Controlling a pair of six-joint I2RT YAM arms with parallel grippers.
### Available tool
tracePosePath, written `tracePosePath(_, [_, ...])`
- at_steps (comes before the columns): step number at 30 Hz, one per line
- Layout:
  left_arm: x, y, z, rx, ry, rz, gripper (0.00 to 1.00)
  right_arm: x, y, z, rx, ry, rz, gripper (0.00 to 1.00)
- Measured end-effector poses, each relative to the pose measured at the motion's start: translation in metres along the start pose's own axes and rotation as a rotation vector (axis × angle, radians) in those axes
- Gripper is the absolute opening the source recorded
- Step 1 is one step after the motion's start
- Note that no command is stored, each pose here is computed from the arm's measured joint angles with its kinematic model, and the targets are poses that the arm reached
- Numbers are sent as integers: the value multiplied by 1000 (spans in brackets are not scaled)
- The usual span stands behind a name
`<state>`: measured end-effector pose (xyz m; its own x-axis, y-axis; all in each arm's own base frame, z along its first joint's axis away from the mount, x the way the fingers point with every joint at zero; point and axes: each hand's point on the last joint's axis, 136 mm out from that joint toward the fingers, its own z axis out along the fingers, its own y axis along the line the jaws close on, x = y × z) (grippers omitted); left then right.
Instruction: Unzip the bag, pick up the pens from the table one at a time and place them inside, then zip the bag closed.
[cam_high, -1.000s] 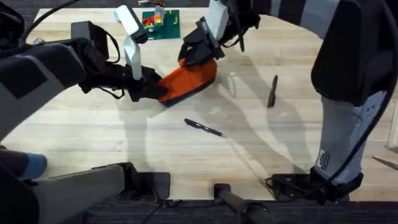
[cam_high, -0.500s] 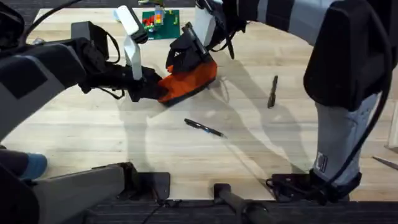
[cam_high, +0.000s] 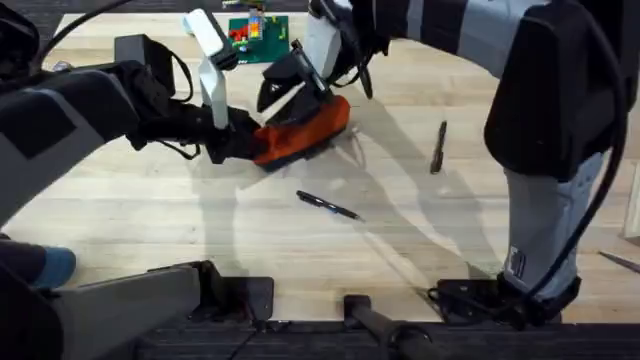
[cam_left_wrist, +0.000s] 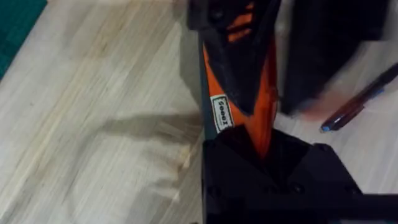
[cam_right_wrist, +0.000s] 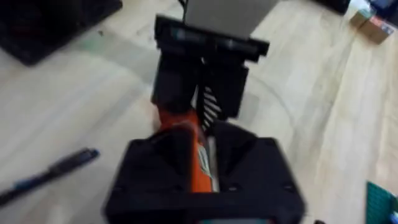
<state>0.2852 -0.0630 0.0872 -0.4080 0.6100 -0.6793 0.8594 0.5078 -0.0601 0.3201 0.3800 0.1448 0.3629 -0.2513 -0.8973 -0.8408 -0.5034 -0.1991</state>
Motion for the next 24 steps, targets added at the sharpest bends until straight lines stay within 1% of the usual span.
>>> tracePosePath(3, [0,0,0,-1,1,1,42,-7,1,-1,-3,-32,14,527])
tracePosePath(4, [0,0,0,-1,1,1,42,-8,0,-1,-2,-40,19,635])
tracePosePath(6, [0,0,0,-1,1,1,42,-9,-1,-4,3,-53,28,904])
tracePosePath(7, [0,0,0,-1,1,0,42,-9,-2,-6,9,-58,30,971])
tracePosePath(9, [0,0,0,-1,1,1,42,-8,-5,-15,26,-74,42,994])
tracePosePath(18, [0,0,0,-2,1,1,42,-4,-18,-62,117,-165,124,996])
tracePosePath(21, [0,0,0,-2,1,1,42,-3,-20,-71,133,-183,155,996])
tracePosePath(24, [0,0,0,-2,1,1,42,-2,-20,-74,135,-188,177,996])
